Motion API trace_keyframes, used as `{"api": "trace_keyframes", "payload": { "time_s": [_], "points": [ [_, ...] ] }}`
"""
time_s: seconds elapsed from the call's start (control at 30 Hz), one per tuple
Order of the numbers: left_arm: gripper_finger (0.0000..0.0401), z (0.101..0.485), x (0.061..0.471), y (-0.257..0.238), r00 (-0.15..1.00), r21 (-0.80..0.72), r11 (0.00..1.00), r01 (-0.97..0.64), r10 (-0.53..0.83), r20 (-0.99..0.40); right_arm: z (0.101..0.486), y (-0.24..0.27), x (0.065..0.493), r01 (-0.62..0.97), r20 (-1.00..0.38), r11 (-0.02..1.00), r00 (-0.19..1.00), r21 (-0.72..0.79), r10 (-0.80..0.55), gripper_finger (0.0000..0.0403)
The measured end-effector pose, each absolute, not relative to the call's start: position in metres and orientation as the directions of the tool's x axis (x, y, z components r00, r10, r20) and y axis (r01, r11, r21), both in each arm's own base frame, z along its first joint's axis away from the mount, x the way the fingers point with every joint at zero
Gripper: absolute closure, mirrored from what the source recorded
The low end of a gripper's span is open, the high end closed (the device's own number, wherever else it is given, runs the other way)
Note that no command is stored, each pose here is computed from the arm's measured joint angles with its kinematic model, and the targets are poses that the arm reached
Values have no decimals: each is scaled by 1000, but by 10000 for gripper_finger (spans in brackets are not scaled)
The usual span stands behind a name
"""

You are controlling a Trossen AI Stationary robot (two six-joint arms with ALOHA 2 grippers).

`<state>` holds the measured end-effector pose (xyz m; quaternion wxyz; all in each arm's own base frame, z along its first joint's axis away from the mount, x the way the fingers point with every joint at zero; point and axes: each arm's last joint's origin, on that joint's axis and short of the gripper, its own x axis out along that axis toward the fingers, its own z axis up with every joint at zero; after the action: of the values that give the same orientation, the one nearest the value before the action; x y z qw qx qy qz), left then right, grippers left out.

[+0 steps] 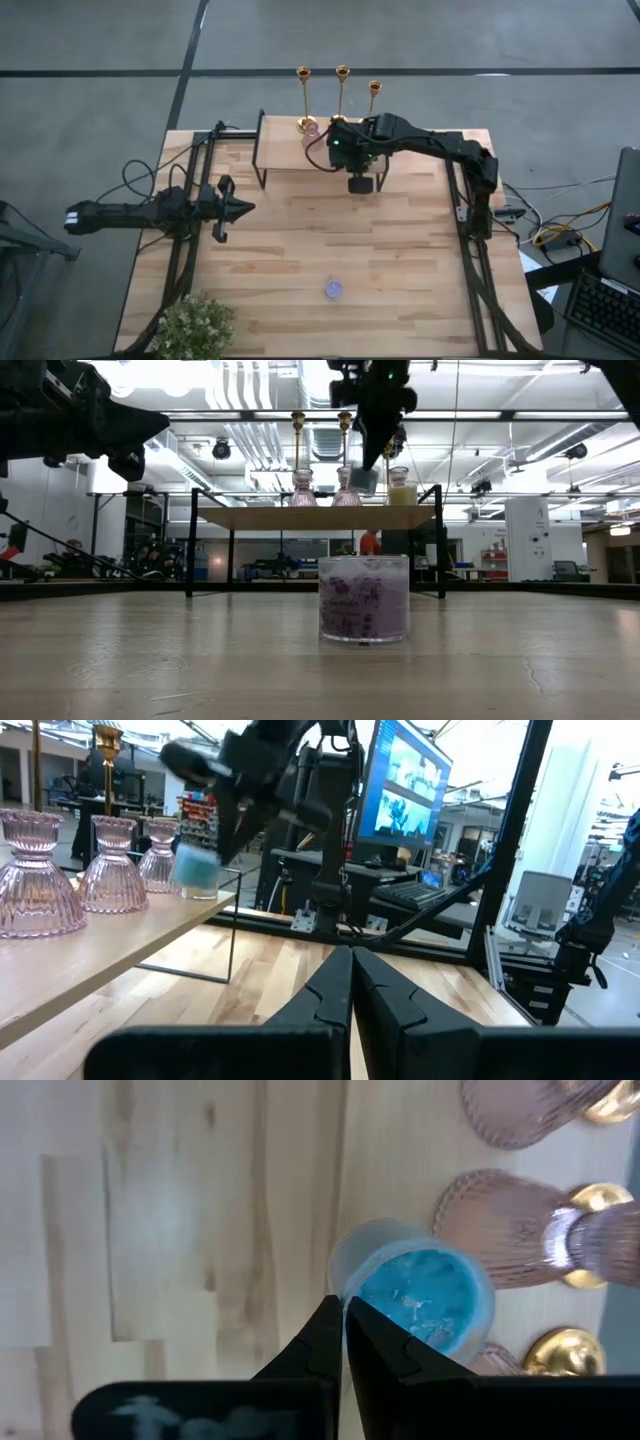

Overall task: Pick & Place candle stick holders
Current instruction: Put the blue scented candle on the shelf aligned with the other yellow scented candle

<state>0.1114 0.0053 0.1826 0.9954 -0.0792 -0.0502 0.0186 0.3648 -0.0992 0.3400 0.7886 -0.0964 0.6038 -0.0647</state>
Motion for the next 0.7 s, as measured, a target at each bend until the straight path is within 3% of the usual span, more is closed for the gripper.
{"api": "trace_keyframes", "payload": {
  "time_s": [0.37,0.7],
  "points": [
    [387,183,111,5,994,-159,987,-29,45,96,316,-117,374,1,-956,974,189,-228,-224,394],
    [387,182,111,5,995,-159,987,-30,45,89,317,-119,374,6,-954,973,196,-230,-226,394]
  ]
}}
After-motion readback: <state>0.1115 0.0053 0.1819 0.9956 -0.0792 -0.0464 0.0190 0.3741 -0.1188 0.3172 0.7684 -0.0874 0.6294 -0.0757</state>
